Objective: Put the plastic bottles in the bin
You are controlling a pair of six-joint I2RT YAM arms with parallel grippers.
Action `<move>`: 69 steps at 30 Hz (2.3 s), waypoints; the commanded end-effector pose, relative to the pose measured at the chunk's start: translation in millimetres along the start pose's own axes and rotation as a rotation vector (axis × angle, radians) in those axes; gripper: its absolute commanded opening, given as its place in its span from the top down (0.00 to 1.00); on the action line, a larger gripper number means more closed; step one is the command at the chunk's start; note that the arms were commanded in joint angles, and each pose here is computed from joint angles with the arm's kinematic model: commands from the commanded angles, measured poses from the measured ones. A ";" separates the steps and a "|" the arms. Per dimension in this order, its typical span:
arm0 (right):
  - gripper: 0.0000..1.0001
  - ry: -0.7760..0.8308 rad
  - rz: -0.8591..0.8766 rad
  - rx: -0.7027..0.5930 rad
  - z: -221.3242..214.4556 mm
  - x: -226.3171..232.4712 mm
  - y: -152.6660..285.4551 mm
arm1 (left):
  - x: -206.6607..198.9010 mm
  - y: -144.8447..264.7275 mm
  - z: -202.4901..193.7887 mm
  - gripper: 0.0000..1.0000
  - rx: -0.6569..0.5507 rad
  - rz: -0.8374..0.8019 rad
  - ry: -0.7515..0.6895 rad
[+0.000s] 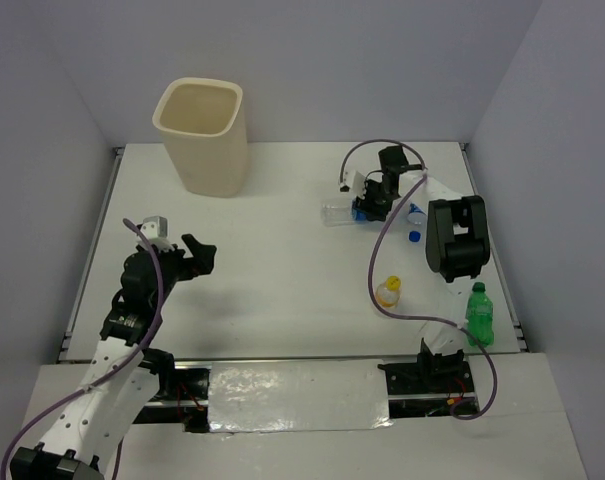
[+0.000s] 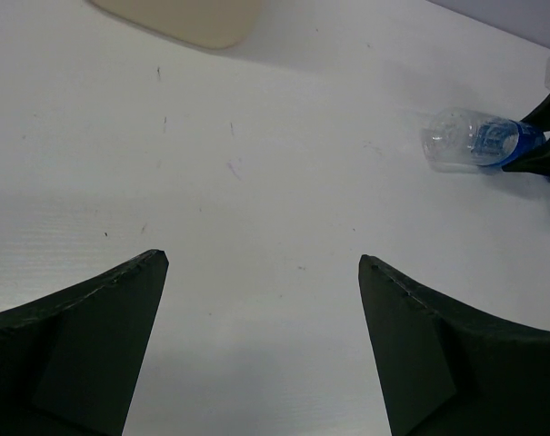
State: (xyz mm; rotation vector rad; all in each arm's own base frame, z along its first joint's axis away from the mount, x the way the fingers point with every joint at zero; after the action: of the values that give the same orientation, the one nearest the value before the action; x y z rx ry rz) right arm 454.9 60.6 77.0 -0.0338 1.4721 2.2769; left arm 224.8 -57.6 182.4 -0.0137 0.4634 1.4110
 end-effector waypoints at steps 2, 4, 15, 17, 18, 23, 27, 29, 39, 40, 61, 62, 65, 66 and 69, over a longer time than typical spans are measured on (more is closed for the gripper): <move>0.60 -0.018 -0.083 -0.115 20.5 -11.0 17.4 | -7.8 0.7 17.2 0.01 -0.077 -0.042 -0.022; 0.65 -0.019 -0.097 -0.160 26.0 -8.1 23.1 | -10.8 1.7 17.7 0.01 -0.072 -0.062 -0.016; 0.74 -0.051 -0.275 -0.585 156.4 12.9 135.1 | -55.9 5.6 41.5 0.01 -0.129 -0.341 0.104; 0.75 -0.164 -0.335 -0.618 172.4 15.3 142.3 | -68.0 7.3 53.8 0.01 -0.169 -0.403 0.121; 0.76 -0.205 -0.331 -0.634 180.1 19.1 145.0 | -75.2 9.0 56.9 0.01 -0.179 -0.435 0.122; 0.78 -0.551 -0.151 -0.706 212.9 66.3 133.1 | -100.3 5.6 80.0 0.01 -0.261 -0.482 0.119; 0.78 -0.728 -0.002 -0.772 222.0 107.9 118.2 | -118.2 -4.7 83.8 0.01 -0.282 -0.486 0.130; 0.78 -0.716 0.028 -0.763 224.8 132.8 112.7 | -125.1 -8.0 83.3 0.01 -0.294 -0.496 0.139; 0.78 -0.665 0.183 -0.806 223.8 192.8 123.5 | -140.8 -44.6 74.7 0.01 -0.213 -0.436 0.139; 0.78 -0.655 0.194 -0.809 223.4 196.0 124.7 | -141.0 -46.8 73.2 0.01 -0.203 -0.426 0.140; 0.72 -0.561 0.373 -0.746 247.0 238.3 130.9 | -166.6 -49.9 89.4 0.01 -0.291 -0.529 0.146; 0.73 -0.557 0.371 -0.756 252.1 235.9 135.0 | -165.5 -50.1 85.8 0.01 -0.269 -0.514 0.137; 0.73 -0.524 0.421 -0.798 257.8 240.6 142.1 | -161.1 -51.2 89.4 0.01 -0.275 -0.470 0.122; 0.72 -0.505 0.452 -0.804 258.0 244.5 144.7 | -160.7 -51.5 90.7 0.01 -0.281 -0.464 0.124; 0.71 -0.454 0.455 -0.816 255.7 250.0 148.3 | -159.0 -57.9 90.0 0.01 -0.273 -0.434 0.122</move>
State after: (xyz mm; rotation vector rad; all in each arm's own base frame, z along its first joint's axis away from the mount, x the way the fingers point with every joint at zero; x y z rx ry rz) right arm 243.2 308.5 228.8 0.6714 0.3412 2.6604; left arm 287.5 -193.9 274.0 -0.3365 0.4062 1.0258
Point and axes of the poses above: each gripper's point midway between its finger pads, its own y axis back along the fingers, its own x axis along the line the jaws close on, z = x × y, the point moved 5 cm from there along y, back along the fingers, and after that the axes turned 5 degrees about -y, right-handed, at the moved point
